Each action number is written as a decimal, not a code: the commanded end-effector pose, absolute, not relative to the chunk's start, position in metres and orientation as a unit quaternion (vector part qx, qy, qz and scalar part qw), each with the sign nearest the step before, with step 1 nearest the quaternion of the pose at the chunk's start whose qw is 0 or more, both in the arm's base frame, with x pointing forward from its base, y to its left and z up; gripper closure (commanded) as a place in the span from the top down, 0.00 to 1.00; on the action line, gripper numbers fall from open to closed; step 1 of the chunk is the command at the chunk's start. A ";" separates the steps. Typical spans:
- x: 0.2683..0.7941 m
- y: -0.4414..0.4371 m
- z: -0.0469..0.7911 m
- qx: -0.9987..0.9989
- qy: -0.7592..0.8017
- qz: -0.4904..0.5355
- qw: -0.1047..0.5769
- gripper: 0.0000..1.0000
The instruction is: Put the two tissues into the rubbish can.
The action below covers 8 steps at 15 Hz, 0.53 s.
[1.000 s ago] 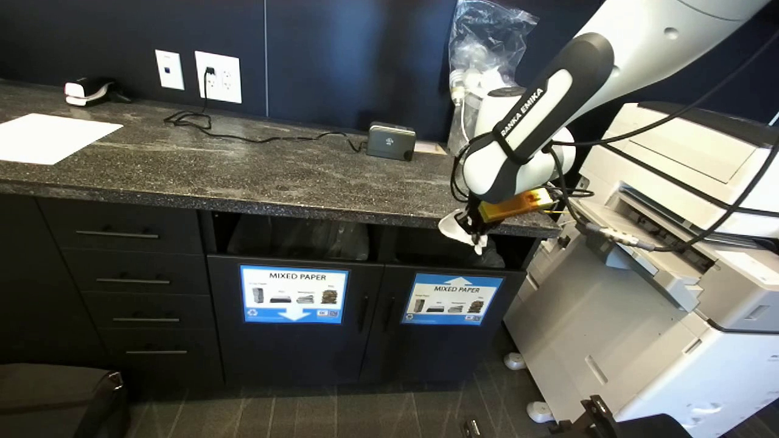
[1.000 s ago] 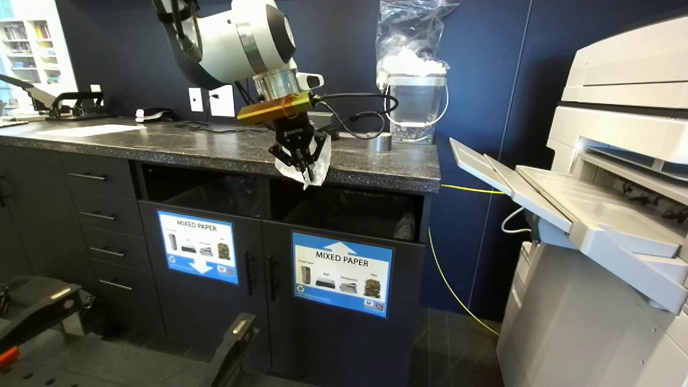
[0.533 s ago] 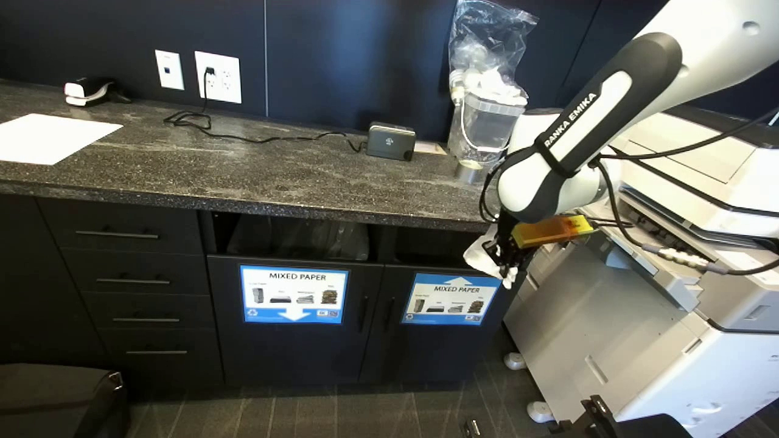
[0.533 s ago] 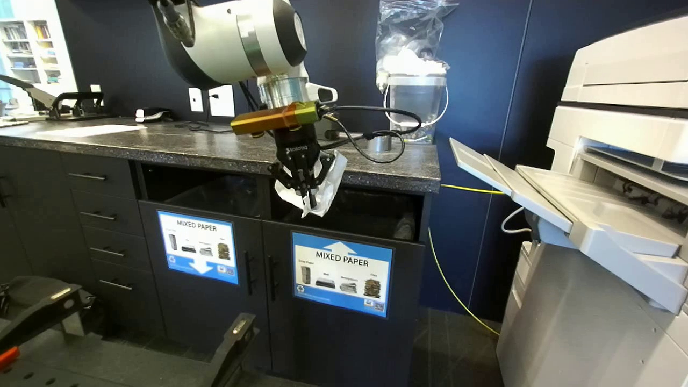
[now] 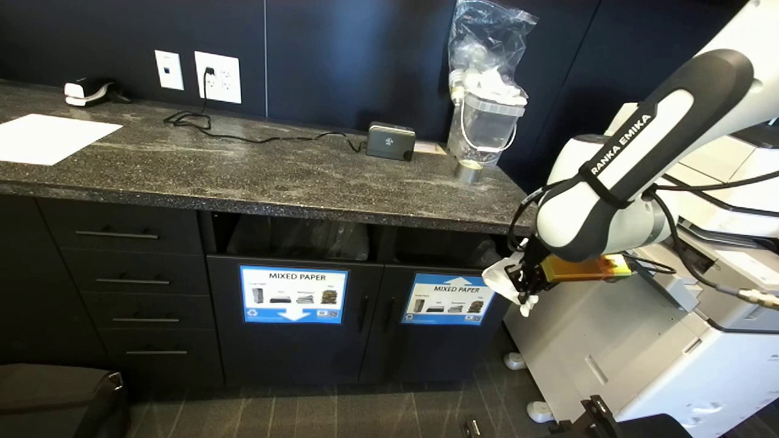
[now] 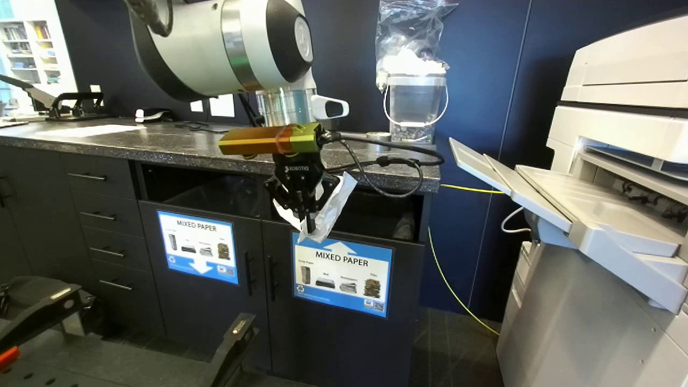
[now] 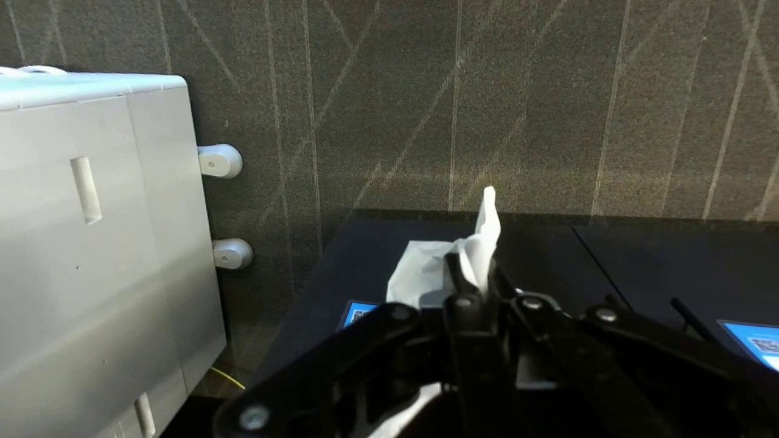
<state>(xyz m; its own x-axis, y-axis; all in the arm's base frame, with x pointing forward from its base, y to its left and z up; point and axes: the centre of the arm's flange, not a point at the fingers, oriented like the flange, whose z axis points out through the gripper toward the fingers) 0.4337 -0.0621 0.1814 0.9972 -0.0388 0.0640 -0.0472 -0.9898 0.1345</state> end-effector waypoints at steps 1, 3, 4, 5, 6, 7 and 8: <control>0.402 -0.052 0.175 0.996 -0.042 0.074 0.037 0.08; 0.395 -0.046 0.170 0.994 -0.055 0.097 0.023 0.08; 0.392 -0.043 0.168 0.992 -0.064 0.109 0.013 0.08; 0.390 -0.040 0.167 0.990 -0.071 0.122 0.005 0.08; 0.387 -0.035 0.165 0.988 -0.078 0.135 -0.003 0.08; 0.388 -0.030 0.164 0.985 -0.085 0.147 -0.010 0.08; 0.391 -0.024 0.164 0.983 -0.091 0.160 -0.020 0.08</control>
<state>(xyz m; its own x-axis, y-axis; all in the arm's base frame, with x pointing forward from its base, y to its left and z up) 0.4002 -0.0302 0.1680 0.9579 -0.1566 0.2405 -0.1602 -0.9871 -0.0046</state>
